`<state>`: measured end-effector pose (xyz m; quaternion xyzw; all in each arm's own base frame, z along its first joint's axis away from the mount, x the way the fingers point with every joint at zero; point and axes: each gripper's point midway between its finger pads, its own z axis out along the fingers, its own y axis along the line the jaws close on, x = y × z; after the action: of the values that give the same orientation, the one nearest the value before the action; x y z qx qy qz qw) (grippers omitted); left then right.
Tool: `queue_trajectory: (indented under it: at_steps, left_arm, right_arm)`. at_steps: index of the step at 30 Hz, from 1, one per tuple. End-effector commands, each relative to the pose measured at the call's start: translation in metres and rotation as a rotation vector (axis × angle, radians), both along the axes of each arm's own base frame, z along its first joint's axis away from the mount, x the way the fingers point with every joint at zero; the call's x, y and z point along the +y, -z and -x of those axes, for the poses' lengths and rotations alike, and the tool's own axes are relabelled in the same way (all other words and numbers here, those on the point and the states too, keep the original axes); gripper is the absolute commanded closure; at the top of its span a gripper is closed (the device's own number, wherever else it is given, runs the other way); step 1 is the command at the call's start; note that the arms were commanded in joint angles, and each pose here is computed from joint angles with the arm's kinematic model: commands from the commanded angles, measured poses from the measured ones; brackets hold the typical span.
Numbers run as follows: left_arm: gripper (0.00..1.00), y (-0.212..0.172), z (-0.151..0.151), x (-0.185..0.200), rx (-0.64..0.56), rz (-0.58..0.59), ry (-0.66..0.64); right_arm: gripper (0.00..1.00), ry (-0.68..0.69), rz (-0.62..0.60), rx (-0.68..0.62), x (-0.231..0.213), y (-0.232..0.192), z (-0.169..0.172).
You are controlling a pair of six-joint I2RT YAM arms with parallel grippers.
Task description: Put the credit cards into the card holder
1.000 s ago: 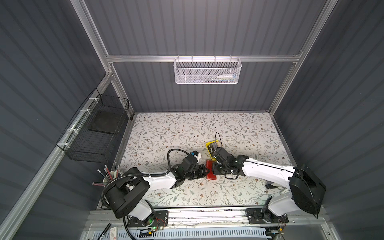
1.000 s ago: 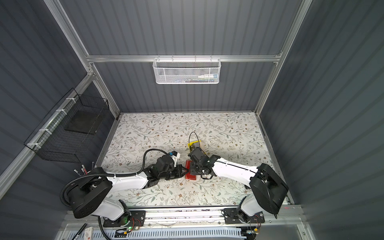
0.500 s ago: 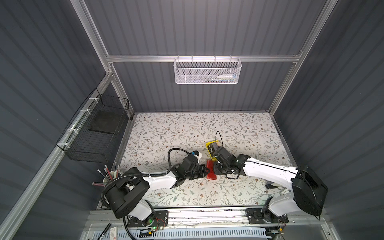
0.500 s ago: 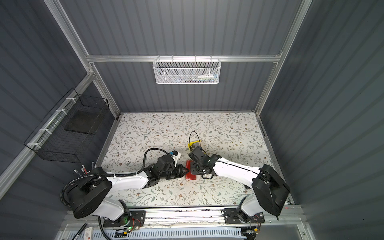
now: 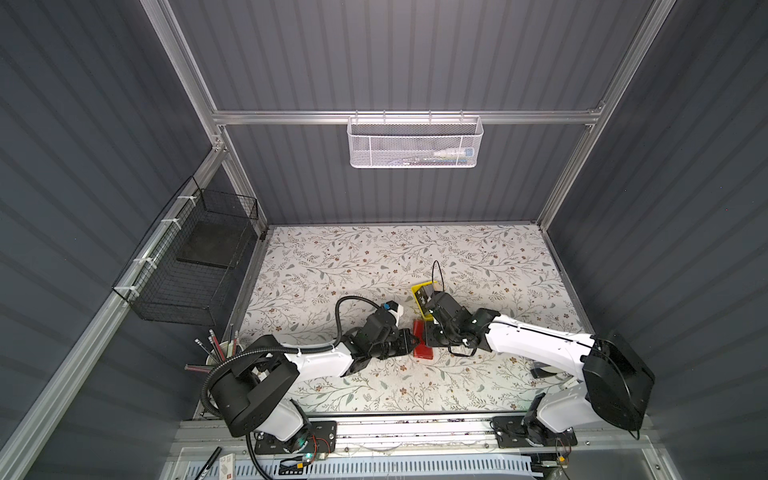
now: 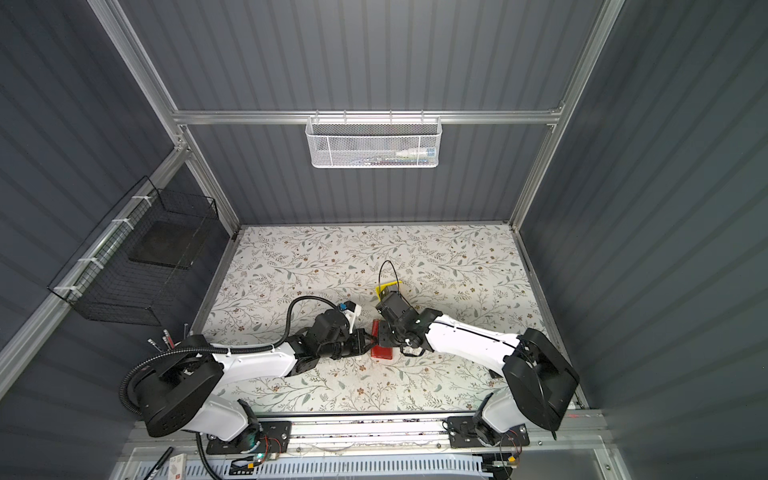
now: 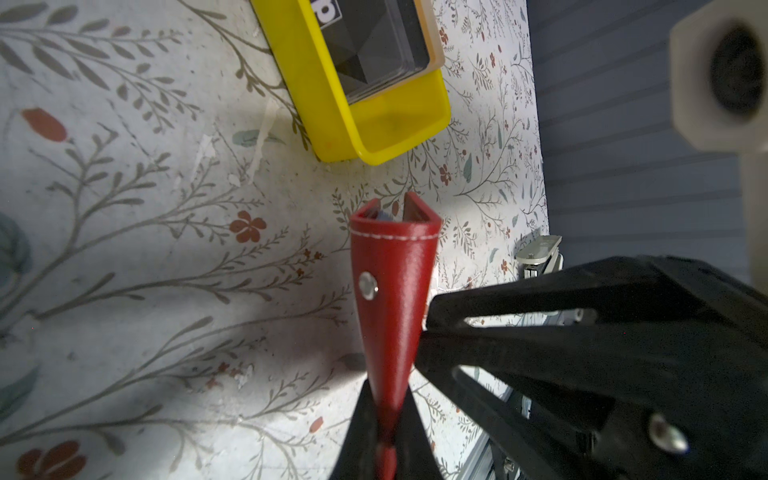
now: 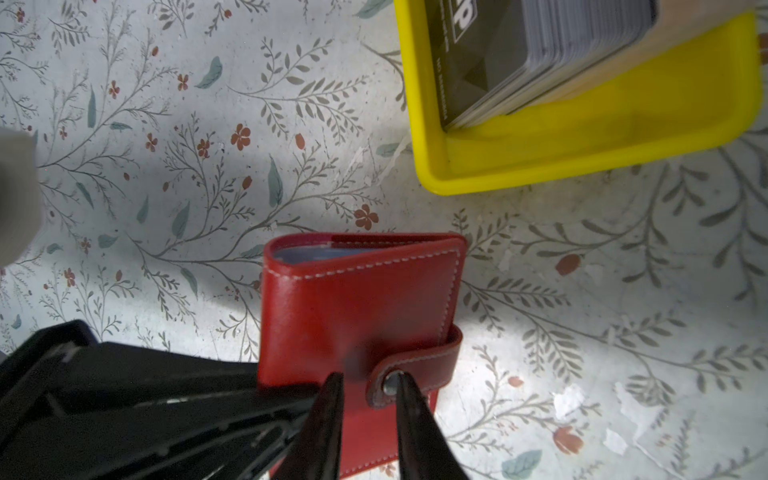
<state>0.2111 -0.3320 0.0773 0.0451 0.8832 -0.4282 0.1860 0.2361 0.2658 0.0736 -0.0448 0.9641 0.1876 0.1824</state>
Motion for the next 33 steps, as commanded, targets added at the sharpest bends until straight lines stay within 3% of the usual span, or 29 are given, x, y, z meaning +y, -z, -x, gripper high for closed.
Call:
queue_trajectory:
  at_steps: [1, 9, 16, 33]
  left_arm:
    - [0.92, -0.015, -0.002, -0.006, -0.05, 0.027, 0.013]
    - [0.92, -0.013, -0.001, -0.003, -0.054, 0.022, 0.011]
    - [0.92, -0.012, 0.0, -0.001, -0.057, 0.027, 0.007]
    - [0.92, -0.007, 0.003, 0.008, -0.053, 0.006, -0.014]
  right_arm:
    - [0.73, 0.003, 0.032, 0.02, -0.001, 0.004, -0.001]
    - [0.76, 0.057, 0.141, 0.039, -0.018, 0.011, -0.002]
    - [0.87, 0.053, 0.141, 0.043, -0.011, 0.014, -0.002]
    - [0.93, 0.05, 0.169, 0.022, -0.006, 0.012, 0.0]
